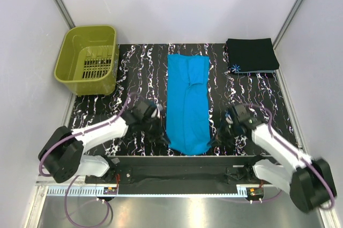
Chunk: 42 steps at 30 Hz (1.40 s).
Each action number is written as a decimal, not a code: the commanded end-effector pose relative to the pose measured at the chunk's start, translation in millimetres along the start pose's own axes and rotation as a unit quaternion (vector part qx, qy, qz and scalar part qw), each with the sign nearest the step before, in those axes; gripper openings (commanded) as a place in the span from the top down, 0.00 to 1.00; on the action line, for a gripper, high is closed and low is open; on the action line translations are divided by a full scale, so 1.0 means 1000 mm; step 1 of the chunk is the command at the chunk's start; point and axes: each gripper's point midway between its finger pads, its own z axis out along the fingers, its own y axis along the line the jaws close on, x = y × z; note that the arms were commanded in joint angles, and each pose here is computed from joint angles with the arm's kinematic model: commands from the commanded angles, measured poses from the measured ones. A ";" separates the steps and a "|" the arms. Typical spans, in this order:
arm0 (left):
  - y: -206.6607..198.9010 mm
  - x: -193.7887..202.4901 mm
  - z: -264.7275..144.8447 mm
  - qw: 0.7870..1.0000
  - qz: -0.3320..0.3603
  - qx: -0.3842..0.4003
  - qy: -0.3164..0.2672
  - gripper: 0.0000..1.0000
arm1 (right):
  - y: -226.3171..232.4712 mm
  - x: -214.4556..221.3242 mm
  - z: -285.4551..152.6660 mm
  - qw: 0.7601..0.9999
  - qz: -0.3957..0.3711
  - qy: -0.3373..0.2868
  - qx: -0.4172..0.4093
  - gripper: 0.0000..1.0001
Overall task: Fold and stack the t-shirts
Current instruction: Fold the tshirt
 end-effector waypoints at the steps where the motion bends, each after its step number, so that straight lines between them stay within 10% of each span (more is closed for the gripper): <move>1: -0.023 -0.058 -0.019 0.998 -0.014 0.017 -0.065 1.00 | 0.020 -0.044 -0.006 0.999 -0.031 -0.024 0.028 1.00; 19: -0.028 -0.250 -0.023 0.992 -0.035 -0.002 -0.122 1.00 | 0.098 -0.253 0.003 0.997 -0.060 -0.044 0.016 1.00; 36: -0.030 -0.299 0.004 0.992 -0.062 0.014 -0.107 1.00 | 0.093 -0.295 0.023 0.999 -0.046 -0.018 -0.006 1.00; 42: -0.005 -0.316 -0.006 0.987 -0.042 -0.070 -0.139 0.75 | 0.092 -0.327 0.025 0.997 -0.068 -0.035 -0.017 0.80</move>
